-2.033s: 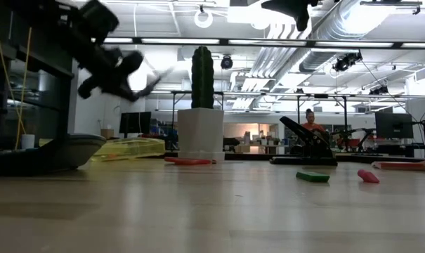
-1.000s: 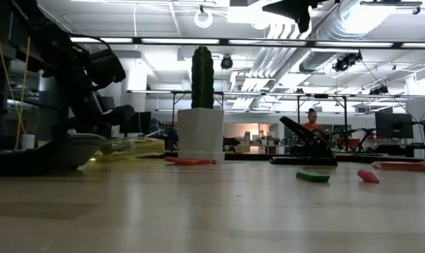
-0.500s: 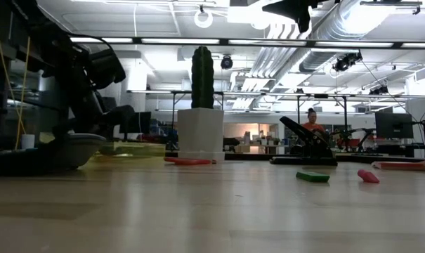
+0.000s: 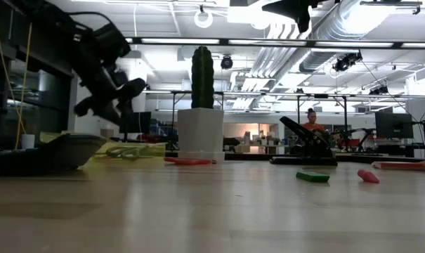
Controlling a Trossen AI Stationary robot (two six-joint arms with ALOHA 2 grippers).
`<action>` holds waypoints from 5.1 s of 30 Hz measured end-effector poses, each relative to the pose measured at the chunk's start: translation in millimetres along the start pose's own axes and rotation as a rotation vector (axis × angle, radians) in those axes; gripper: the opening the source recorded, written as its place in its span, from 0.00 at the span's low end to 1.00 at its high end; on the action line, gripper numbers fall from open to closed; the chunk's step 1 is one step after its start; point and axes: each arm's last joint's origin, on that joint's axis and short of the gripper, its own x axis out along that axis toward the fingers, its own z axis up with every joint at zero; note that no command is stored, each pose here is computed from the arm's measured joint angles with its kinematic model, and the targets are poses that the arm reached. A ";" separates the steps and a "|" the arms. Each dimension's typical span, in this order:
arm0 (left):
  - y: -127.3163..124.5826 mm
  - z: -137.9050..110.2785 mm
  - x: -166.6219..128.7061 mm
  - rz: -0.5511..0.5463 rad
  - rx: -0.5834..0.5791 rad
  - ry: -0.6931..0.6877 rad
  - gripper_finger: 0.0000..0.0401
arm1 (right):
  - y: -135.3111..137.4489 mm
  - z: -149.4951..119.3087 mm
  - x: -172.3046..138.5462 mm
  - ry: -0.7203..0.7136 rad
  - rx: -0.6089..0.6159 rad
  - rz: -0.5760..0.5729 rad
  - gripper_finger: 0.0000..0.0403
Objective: Pack school essentials
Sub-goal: Put the blue scissors into the transparent yellow supply box
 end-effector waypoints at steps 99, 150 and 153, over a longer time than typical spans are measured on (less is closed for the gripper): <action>-28.9 105.1 102.1 -0.311 0.686 0.212 0.00 | -1.1 -1.3 0.0 0.008 0.119 -0.027 0.49; -3.6 95.9 69.4 -0.217 0.506 0.414 0.00 | -3.8 -3.8 -0.2 0.017 0.122 -0.100 0.49; -2.5 87.8 77.4 -0.260 0.482 0.486 0.00 | -3.8 -3.9 -0.2 0.018 0.122 -0.100 0.49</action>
